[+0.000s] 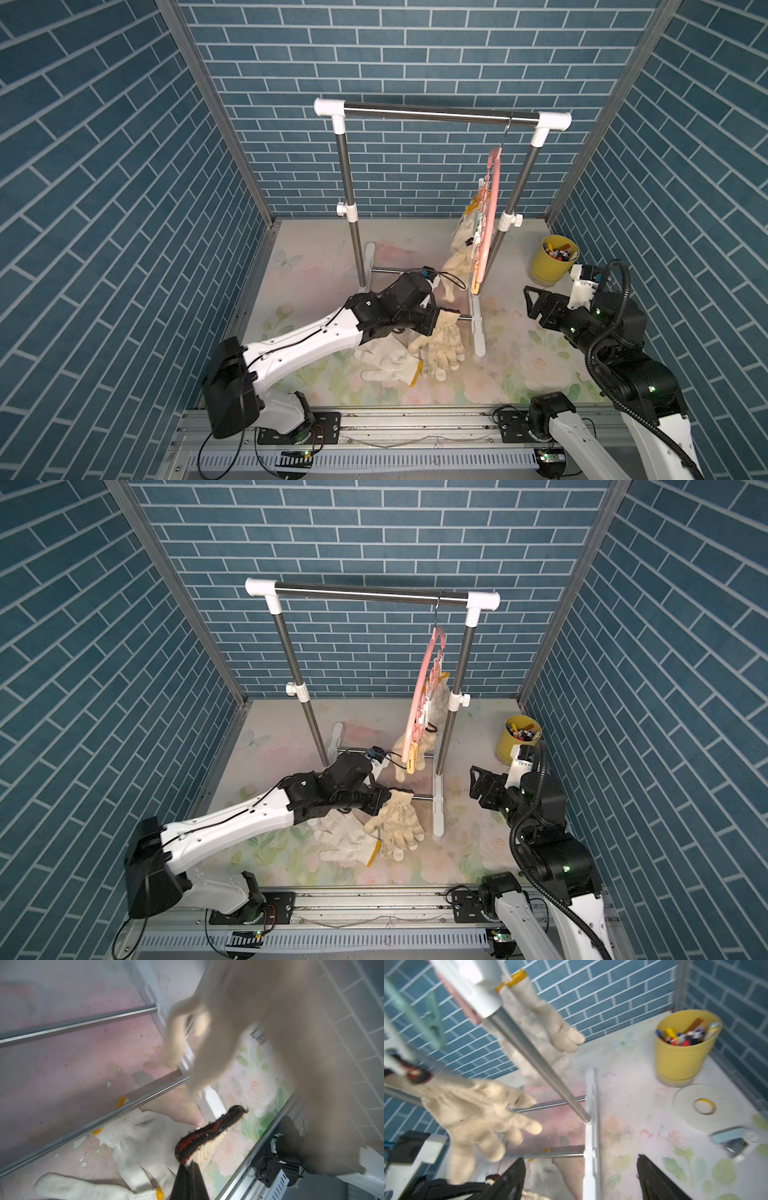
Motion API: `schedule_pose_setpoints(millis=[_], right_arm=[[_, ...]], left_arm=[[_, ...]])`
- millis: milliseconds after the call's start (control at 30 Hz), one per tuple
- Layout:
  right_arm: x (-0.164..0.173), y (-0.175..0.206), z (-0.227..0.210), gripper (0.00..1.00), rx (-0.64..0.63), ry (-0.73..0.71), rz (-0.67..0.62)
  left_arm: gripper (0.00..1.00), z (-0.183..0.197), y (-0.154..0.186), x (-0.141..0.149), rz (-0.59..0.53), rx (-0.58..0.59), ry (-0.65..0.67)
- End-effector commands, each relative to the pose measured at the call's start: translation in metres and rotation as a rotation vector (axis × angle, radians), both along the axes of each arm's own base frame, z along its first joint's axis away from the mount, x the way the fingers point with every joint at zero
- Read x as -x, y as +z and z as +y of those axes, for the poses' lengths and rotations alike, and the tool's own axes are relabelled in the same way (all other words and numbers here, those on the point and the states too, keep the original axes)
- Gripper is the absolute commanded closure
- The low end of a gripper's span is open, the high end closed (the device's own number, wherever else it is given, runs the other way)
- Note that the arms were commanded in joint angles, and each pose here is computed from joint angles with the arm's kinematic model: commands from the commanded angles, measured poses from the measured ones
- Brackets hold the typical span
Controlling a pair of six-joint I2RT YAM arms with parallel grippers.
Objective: Clip the gloves onto a hanger to dry
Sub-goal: Pick up the glove from the center of the board.
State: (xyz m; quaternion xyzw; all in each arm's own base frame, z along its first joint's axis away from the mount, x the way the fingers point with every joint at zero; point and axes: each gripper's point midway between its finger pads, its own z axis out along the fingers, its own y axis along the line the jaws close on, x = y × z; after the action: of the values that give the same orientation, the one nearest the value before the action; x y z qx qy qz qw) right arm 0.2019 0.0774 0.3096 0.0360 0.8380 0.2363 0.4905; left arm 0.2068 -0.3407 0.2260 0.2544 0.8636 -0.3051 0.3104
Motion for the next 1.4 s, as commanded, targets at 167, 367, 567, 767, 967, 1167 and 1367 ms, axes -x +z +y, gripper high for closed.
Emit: schedule_pose_setpoints(millis=[167,367,567,767,967,1167,1367], right_arm=[[0.053,-0.004,0.086,0.22,-0.228,0.599,-0.003],[0.046,-0.006,0.096,0.30,-0.226,0.672,-0.180],[0.048,0.008,0.105,0.35,-0.163,0.730,-0.344],[0.048,0.015,0.119,0.38,-0.169,0.766,-0.382],[0.042,0.020,0.130,0.38,-0.127,0.785,-0.441],[0.038,0.015,0.145,0.62,-0.088,0.838,-0.432],[0.036,0.021,0.137,0.99,-0.063,0.775,-0.485]], left_arm=[[1.00,0.023,0.113,0.028,-0.495,0.202,-0.222],[1.00,0.013,0.119,0.035,-0.500,0.224,-0.284],[1.00,0.004,0.116,0.030,-0.483,0.260,-0.269],[1.00,-0.008,0.111,0.028,-0.460,0.275,-0.287],[1.00,-0.013,0.108,0.028,-0.448,0.274,-0.299],[1.00,-0.014,0.107,0.027,-0.439,0.280,-0.291],[1.00,-0.015,0.105,0.030,-0.420,0.308,-0.294]])
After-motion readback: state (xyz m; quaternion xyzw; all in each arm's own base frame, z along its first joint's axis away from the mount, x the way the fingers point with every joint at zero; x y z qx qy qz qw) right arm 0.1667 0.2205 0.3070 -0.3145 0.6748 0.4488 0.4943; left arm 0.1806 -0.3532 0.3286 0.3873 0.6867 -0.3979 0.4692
